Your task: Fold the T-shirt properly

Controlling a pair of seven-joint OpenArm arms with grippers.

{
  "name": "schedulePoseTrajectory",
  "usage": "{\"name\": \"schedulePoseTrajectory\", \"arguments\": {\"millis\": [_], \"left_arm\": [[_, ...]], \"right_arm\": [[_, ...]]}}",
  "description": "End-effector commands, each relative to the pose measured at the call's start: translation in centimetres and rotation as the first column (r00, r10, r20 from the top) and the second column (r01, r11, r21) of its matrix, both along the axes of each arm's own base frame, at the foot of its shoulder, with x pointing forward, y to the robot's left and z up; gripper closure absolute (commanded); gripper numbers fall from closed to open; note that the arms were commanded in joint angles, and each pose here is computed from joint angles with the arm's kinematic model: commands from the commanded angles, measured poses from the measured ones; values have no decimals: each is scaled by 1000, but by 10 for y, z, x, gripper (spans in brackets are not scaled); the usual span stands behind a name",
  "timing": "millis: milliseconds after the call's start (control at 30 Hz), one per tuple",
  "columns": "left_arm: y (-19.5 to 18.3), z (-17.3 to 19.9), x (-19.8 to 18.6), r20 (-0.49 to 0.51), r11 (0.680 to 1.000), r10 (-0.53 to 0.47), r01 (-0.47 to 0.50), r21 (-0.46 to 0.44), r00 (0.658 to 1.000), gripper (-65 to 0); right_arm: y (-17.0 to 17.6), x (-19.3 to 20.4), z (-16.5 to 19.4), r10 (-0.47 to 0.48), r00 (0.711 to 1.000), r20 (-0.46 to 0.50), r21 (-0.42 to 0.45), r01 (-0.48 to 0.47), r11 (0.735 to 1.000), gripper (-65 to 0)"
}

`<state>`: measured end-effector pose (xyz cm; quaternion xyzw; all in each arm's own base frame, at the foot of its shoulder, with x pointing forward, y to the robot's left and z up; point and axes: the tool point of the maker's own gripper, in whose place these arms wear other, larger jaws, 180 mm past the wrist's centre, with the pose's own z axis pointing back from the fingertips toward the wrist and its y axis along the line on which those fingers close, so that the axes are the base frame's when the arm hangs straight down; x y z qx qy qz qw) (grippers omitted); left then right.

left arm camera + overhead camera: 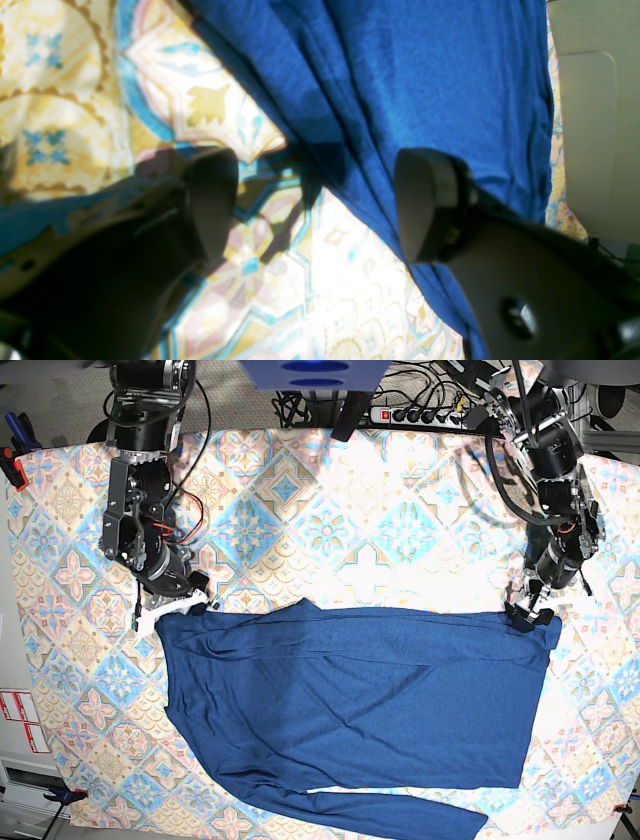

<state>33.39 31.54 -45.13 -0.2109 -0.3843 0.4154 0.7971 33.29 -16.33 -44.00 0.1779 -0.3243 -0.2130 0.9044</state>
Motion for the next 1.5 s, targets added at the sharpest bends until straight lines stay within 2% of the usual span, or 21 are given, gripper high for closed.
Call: {"name": "schedulePoseTrajectory", "arguments": {"millis": [0, 367, 1067, 1233, 1467], "left_arm": [[6, 10, 7, 25, 1000, 1, -1, 15, 1000, -474], [6, 17, 16, 45, 1000, 3, -3, 14, 999, -474], [8, 21, 18, 44, 1000, -7, 6, 13, 999, -474], [24, 23, 9, 45, 999, 49, -48, -21, 998, -474], [24, 22, 8, 39, 998, 50, -49, -25, 998, -474]], "right_arm": [[-3, 13, 14, -4, 999, 52, 5, 4, 1000, -177], [-3, 32, 14, -15, 999, 50, 20, 14, 1000, -177], [7, 29, 13, -6, 999, 47, 39, 5, 999, -177], [9, 28, 12, -3, 999, 44, 40, 1, 999, -177], [8, 19, 5, -6, 1000, 24, 40, 5, 999, -177]]}}
